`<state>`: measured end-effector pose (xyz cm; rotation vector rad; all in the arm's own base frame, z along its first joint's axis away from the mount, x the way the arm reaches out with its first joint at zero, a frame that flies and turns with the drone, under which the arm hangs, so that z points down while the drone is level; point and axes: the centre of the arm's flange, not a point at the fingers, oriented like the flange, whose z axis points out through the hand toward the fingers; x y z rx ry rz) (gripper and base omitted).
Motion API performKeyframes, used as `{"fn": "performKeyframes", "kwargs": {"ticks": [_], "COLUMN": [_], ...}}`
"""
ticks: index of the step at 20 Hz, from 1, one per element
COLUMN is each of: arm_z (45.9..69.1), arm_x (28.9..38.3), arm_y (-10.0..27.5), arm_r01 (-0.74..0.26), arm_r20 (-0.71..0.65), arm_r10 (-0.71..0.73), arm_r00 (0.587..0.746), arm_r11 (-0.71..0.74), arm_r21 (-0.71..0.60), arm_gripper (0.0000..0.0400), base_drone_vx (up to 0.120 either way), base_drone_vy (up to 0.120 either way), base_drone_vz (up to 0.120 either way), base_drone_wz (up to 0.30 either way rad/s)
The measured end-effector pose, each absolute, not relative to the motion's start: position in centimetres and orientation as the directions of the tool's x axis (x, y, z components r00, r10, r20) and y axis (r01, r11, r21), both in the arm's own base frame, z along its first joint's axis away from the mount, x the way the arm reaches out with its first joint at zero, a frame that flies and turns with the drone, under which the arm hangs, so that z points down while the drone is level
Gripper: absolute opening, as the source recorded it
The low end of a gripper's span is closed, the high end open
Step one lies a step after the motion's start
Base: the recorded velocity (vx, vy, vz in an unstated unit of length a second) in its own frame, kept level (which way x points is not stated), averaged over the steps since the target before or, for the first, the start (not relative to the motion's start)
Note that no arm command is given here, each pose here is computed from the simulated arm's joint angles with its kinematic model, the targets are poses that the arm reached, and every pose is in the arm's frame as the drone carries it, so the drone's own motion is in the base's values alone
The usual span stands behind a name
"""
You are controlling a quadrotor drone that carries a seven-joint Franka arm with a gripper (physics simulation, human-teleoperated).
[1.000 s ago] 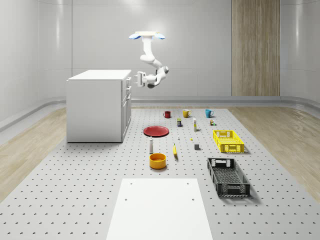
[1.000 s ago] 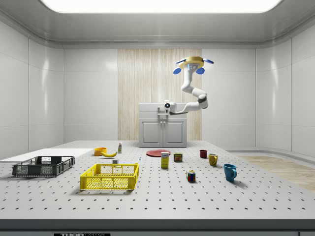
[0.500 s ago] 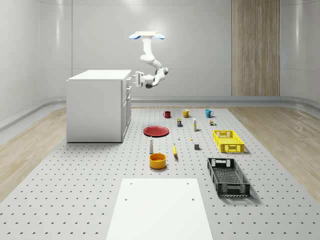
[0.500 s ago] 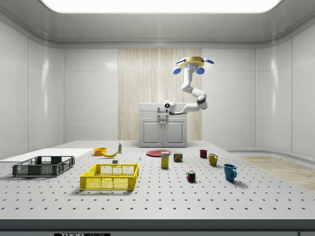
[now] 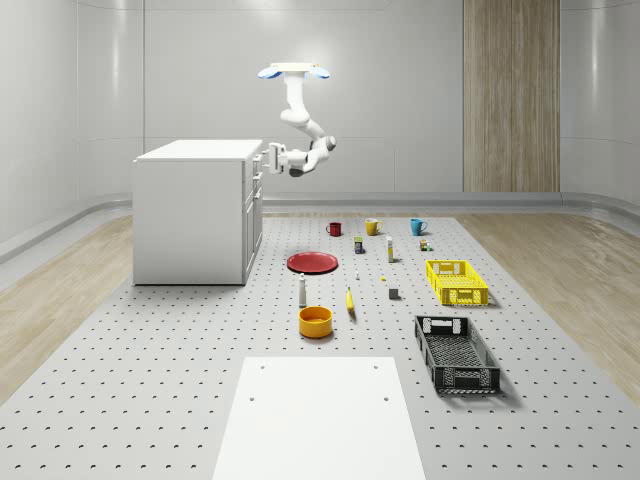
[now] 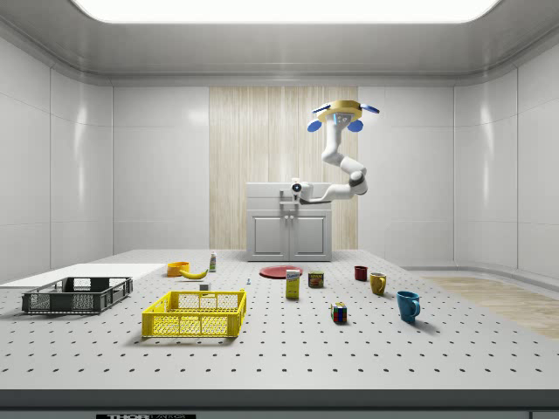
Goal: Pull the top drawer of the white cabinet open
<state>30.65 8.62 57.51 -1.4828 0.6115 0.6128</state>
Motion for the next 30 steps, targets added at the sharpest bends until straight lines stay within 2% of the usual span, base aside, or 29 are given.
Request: {"fn": "performKeyframes", "kwargs": {"ticks": [10,26,30], "arm_z": [56.5,56.7,56.7], "arm_x": [30.65,30.65,31.04], "arm_y": [8.8,8.8,8.8], "arm_r01": [-0.705,-0.705,-0.705], "arm_r20": [-0.705,-0.705,-0.705], "arm_r10": [0.001,0.001,0.001], "arm_r00": [0.709,0.709,0.709], "arm_r11": [0.0,0.0,0.0], "arm_r21": [-0.709,-0.709,-0.709], "arm_gripper": [0.0305,0.0305,0.0305], "base_drone_vx": [0.0,0.0,0.0], "base_drone_vy": [0.0,0.0,0.0], "base_drone_vz": [0.0,0.0,0.0], "base_drone_wz": [0.0,0.0,0.0]}}
